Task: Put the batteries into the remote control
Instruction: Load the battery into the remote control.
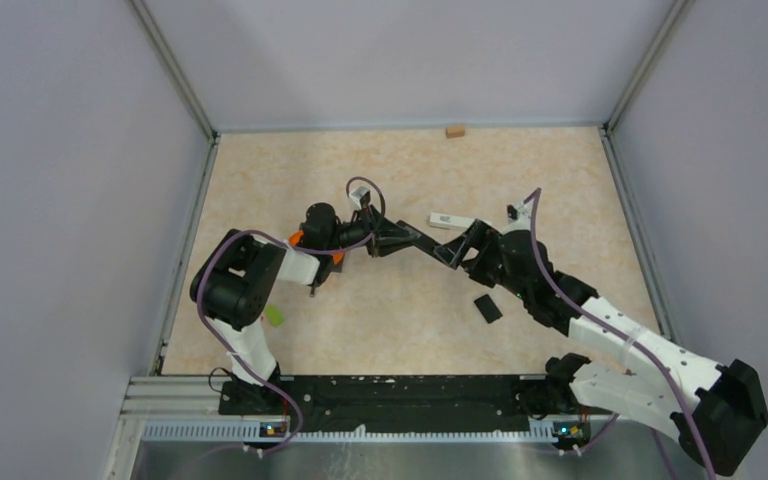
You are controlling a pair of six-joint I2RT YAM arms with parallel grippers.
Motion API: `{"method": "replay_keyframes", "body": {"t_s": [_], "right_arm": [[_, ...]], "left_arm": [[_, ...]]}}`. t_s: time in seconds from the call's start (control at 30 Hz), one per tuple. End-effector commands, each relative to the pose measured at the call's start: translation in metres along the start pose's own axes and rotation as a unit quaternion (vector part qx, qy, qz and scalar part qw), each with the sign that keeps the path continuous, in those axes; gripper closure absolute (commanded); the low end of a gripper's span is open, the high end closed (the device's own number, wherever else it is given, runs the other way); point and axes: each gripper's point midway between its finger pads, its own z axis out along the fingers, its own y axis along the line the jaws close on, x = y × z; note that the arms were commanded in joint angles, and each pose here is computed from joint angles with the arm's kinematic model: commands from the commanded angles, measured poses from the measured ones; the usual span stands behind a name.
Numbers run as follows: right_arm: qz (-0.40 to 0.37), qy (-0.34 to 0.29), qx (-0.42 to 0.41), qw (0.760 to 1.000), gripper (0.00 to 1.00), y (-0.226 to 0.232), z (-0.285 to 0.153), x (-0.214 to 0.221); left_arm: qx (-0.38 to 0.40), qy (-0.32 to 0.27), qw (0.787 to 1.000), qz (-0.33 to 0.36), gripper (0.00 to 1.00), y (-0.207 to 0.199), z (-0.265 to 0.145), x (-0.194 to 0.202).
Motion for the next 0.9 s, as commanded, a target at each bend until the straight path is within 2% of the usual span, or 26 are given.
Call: {"method": "replay_keyframes", "body": {"t_s": [0.0,0.1,0.3,0.5,0.57,0.87], "right_arm": [[0.032,-0.049,-0.109,0.992,0.15,0.037,-0.022,-0.02],[0.071,-0.068,-0.153,0.983,0.15,0.046,-0.032,-0.026],[0.148,-0.082,-0.159,0.973,0.15,0.039,-0.041,-0.029],[0.193,-0.095,-0.214,0.953,0.15,0.052,-0.051,-0.038],[0.215,-0.096,-0.225,0.945,0.22,0.055,-0.052,-0.04],[0.236,-0.098,-0.243,0.936,0.3,0.063,-0.049,-0.044]], "left_arm": [[0.033,0.008,0.999,0.028,1.0,-0.023,-0.003,0.008],[0.048,0.011,0.999,0.016,1.0,-0.031,-0.005,0.01],[0.087,0.024,0.996,-0.018,1.0,-0.055,-0.012,0.018],[0.108,0.027,0.993,-0.039,1.0,-0.072,-0.016,0.023],[0.11,0.026,0.993,-0.047,1.0,-0.074,-0.017,0.023],[0.112,0.023,0.992,-0.055,1.0,-0.075,-0.018,0.023]]}}
